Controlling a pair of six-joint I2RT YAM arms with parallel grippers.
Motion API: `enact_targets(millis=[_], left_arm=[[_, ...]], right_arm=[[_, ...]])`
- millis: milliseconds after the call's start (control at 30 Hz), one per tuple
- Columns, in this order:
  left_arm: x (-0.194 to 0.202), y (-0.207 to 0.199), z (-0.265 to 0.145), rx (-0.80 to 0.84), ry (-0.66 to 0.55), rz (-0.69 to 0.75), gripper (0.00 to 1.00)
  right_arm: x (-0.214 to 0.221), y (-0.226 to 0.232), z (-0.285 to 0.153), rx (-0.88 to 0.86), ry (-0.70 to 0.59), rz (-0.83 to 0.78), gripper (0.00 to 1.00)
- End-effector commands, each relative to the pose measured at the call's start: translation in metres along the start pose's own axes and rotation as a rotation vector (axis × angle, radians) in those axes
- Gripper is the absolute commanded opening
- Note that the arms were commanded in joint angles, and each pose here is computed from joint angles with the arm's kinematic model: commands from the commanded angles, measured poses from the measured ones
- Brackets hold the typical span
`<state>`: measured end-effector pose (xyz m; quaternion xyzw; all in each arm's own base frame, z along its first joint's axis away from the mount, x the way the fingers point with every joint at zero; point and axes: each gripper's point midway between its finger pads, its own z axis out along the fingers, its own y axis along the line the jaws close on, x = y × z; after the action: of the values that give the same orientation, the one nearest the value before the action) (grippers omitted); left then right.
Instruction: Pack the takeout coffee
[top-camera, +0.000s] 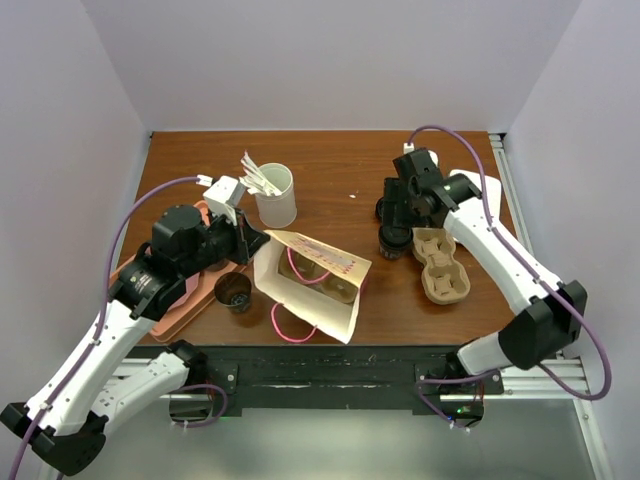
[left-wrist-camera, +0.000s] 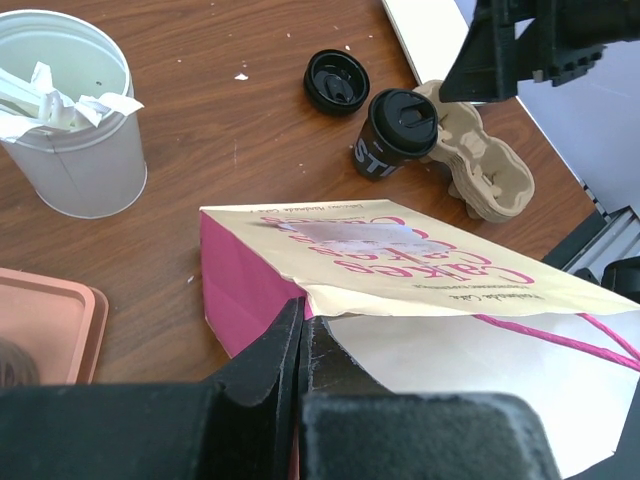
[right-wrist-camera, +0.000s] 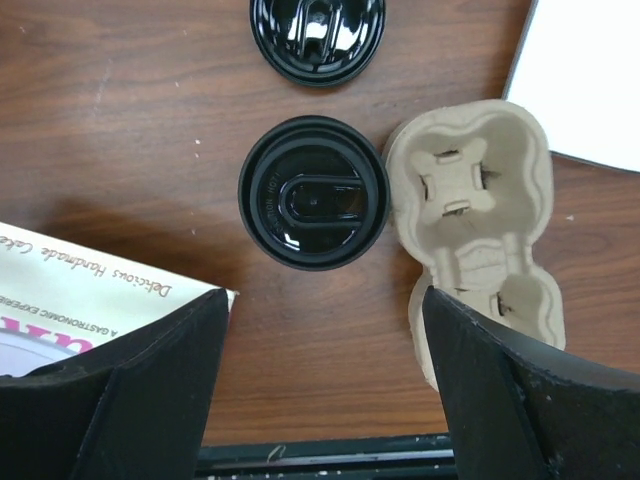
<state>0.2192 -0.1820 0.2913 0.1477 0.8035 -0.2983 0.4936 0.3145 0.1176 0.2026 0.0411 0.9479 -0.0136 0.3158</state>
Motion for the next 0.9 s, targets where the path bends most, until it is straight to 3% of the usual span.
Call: enact_targets(millis=[0,267,867], left_arm=[[-0.012,-0.008,-0.004,0.032,-0.026,0.026,0.00],[-0.009,-0.010,-0.003,0.039,-0.007,0.017,0.00],[-0.008,-0.010,-0.004,0.035,0.000,0.005,0.00]], right_arm=[[-0.005,0.012,0.022,-0.087,0.051,-0.068,0.83],[-0.002,0.013,0.047,-0.054,0.143,-0.140,0.81],[0.005,0.010,0.071,0.002,0.198,-0.191,0.87]])
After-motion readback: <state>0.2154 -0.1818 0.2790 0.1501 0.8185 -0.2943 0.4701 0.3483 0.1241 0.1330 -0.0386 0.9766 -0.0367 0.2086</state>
